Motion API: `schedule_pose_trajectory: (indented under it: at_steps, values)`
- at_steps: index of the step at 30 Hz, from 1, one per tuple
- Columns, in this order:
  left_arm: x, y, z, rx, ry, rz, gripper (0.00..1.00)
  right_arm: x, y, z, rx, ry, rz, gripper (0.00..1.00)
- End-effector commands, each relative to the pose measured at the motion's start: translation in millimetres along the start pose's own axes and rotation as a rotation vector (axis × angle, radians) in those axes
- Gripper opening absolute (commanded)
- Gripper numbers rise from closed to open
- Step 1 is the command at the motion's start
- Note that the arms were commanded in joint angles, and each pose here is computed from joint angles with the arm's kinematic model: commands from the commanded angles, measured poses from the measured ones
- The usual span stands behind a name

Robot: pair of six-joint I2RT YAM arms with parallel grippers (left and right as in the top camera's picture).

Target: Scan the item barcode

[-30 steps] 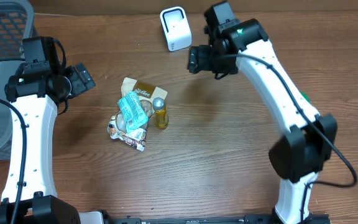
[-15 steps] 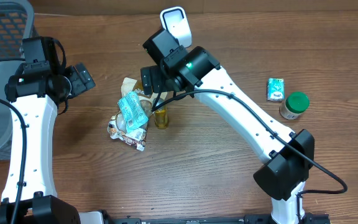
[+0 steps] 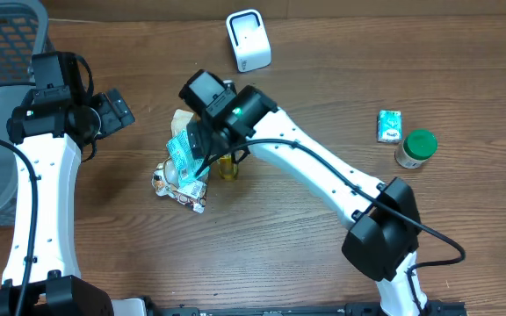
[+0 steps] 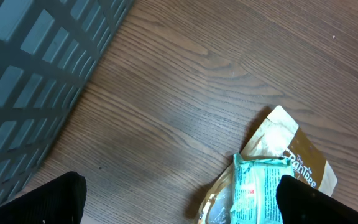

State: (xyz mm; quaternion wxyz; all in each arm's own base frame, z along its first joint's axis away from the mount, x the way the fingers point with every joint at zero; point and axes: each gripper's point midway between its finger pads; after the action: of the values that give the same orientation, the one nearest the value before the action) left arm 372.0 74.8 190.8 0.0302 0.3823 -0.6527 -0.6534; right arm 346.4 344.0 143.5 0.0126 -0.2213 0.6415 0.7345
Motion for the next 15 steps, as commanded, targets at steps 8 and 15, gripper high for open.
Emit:
schedule_pose_trajectory:
  at_steps: [8,15]
  values:
    - [-4.0,3.9,-0.3,0.004,-0.01,-0.016,0.99,21.2,-23.5,-1.3,0.057,-0.027,0.079,0.98]
    - [-4.0,3.9,-0.3,0.004,-0.01,-0.016,0.99,27.0,-33.6,-4.0,0.071,-0.025,0.103,0.73]
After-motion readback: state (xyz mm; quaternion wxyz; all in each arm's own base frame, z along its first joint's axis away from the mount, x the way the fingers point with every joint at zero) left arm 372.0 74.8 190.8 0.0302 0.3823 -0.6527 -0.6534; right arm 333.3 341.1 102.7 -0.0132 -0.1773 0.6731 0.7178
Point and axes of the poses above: each gripper's point midway between its finger pads, its own y axis back along the fingers, its own z axis along the line the jaws close on, x = y × z, and after that the axes turned 4 degrees about y, right-handed
